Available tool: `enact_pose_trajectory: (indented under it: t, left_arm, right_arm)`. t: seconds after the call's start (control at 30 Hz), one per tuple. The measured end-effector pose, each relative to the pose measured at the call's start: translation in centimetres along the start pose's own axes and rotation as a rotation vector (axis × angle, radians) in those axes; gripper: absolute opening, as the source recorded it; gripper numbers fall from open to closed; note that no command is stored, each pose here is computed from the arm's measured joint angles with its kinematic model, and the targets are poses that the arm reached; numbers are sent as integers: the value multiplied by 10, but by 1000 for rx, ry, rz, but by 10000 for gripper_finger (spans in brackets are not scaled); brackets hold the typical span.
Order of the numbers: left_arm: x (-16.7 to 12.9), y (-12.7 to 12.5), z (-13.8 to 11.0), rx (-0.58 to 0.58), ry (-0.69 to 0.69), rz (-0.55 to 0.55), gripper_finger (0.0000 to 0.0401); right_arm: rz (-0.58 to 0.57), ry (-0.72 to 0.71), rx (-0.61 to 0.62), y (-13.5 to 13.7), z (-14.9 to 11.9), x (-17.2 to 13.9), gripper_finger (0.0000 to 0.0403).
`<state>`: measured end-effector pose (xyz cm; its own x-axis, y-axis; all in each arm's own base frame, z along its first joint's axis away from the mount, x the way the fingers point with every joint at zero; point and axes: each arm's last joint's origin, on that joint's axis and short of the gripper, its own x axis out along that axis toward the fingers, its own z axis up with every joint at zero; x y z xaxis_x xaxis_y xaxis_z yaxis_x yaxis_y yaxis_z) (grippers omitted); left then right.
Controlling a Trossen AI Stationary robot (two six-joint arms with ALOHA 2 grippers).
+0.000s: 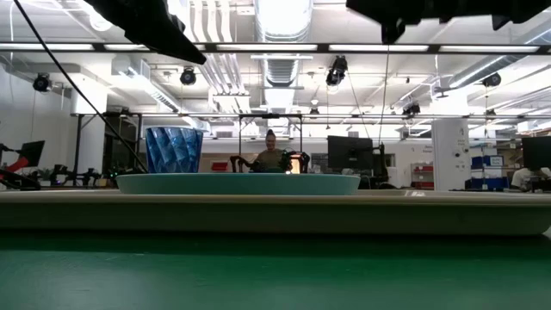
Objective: Pick and place plate/cup/fork/spoon on tray
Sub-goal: Put the orange spoon on the white tray to the right of the blue plate
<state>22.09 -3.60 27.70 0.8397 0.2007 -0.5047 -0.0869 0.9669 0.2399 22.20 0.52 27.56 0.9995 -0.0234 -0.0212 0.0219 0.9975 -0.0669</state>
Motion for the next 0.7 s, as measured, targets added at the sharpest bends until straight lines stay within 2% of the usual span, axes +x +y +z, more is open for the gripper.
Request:
enact_pose_trajectory:
  t: [0.17, 0.47, 0.6, 0.7]
  left_arm:
    - [-2, 1, -1, 13, -1, 0, 73]
    - [-6, 2, -1, 12, -4, 0, 73]
    - [-9, 4, -3, 21, 18, 1, 73]
    - [-12, 5, -2, 17, 7, 2, 73]
  right_arm:
    - [34, 137, 169, 10, -20, 10, 33]
    - [59, 360, 402, 32, -48, 17, 33]
    - [-23, 550, 535, 32, -58, 10, 33]
    - [-161, 767, 639, 30, -65, -1, 33]
